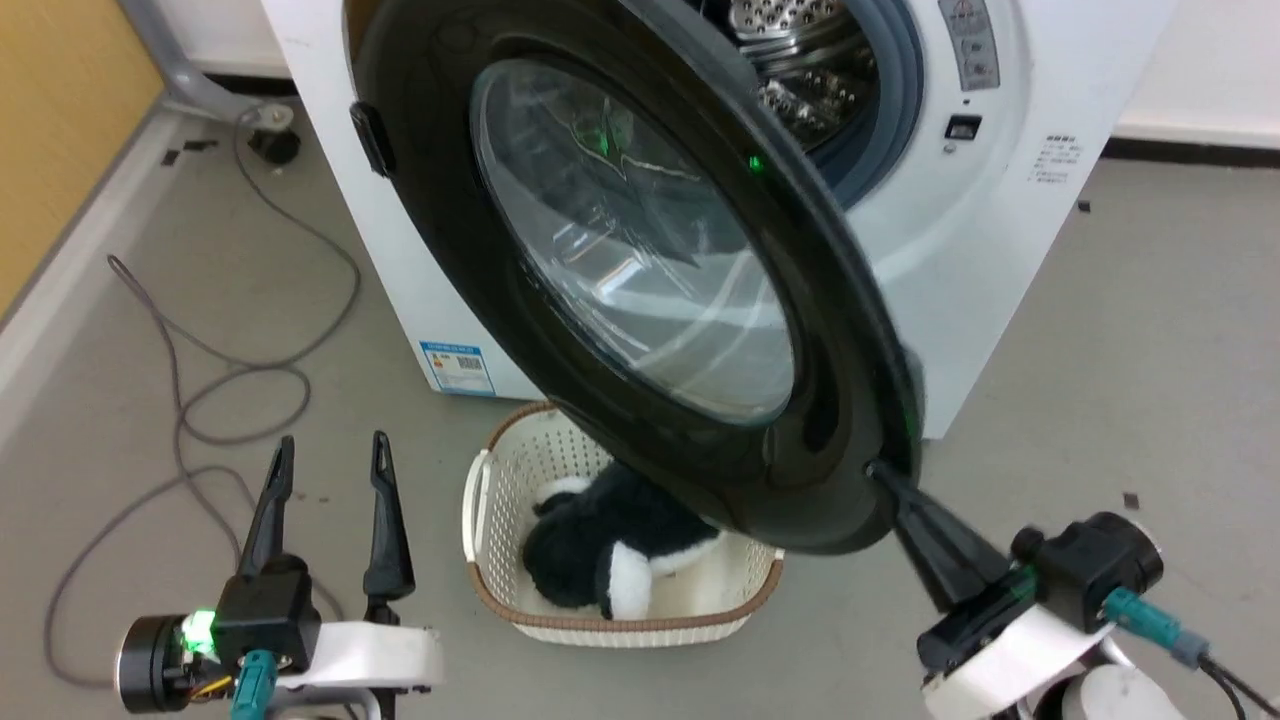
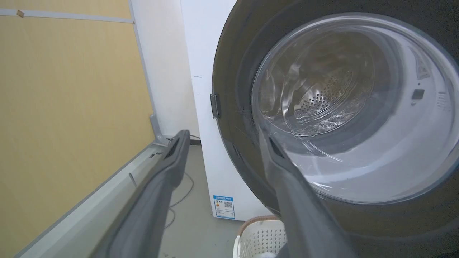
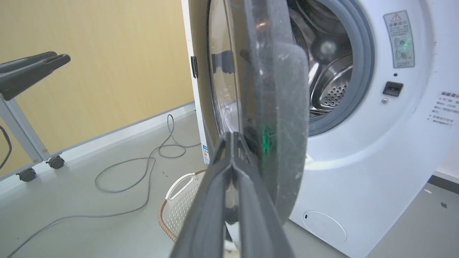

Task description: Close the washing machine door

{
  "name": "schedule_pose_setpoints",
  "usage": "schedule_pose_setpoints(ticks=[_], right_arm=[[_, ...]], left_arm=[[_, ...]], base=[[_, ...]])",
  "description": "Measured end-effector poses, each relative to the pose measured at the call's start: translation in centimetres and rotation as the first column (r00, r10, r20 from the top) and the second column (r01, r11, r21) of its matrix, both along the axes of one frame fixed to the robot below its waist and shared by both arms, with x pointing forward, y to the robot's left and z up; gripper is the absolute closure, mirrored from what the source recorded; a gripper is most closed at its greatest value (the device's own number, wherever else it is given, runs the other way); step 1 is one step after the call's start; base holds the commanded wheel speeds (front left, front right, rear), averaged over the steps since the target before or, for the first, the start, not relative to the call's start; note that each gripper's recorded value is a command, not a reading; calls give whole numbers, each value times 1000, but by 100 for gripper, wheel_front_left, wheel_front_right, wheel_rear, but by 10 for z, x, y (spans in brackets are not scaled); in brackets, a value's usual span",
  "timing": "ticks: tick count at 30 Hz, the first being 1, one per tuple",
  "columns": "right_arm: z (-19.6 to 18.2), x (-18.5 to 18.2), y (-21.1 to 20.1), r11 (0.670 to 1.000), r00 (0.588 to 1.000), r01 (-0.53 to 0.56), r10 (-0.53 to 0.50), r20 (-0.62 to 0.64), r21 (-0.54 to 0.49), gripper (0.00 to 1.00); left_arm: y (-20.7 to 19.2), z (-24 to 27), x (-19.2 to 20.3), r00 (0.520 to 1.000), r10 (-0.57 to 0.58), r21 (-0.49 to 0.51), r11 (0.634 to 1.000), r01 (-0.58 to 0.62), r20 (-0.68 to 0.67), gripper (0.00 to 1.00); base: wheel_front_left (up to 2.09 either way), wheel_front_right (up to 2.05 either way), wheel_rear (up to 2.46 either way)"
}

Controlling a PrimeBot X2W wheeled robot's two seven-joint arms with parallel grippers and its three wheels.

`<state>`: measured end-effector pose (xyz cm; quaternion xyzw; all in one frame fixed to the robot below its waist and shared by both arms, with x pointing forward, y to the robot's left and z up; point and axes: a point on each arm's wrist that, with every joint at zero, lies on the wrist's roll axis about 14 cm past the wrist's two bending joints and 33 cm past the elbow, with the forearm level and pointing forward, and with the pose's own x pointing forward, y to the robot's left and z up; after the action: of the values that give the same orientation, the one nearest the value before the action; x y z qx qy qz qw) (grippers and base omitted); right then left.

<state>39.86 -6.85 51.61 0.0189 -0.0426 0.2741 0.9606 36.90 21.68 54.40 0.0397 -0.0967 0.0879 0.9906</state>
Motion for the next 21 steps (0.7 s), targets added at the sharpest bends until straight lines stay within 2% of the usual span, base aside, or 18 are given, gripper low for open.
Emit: schedule_pose_setpoints(ticks=[7,8,21], right_arm=[[-14,37,-37,988,988,150,-148,-53,35,100],[-17,56,-49,980,980,194,-192,-61,39,100],[-31,147,-74,955,953,297,-295,-68,23,100]], left_arm=[[-6,-4,16,1000,-14,3,1000,14,-8,0],[-8,-6,26,1000,-21,2,1000,21,-11,0],[-11,-28,59,998,-24,0,1000,24,-54,0]], base=[[0,0,0],[0,0,0],[0,0,0]])
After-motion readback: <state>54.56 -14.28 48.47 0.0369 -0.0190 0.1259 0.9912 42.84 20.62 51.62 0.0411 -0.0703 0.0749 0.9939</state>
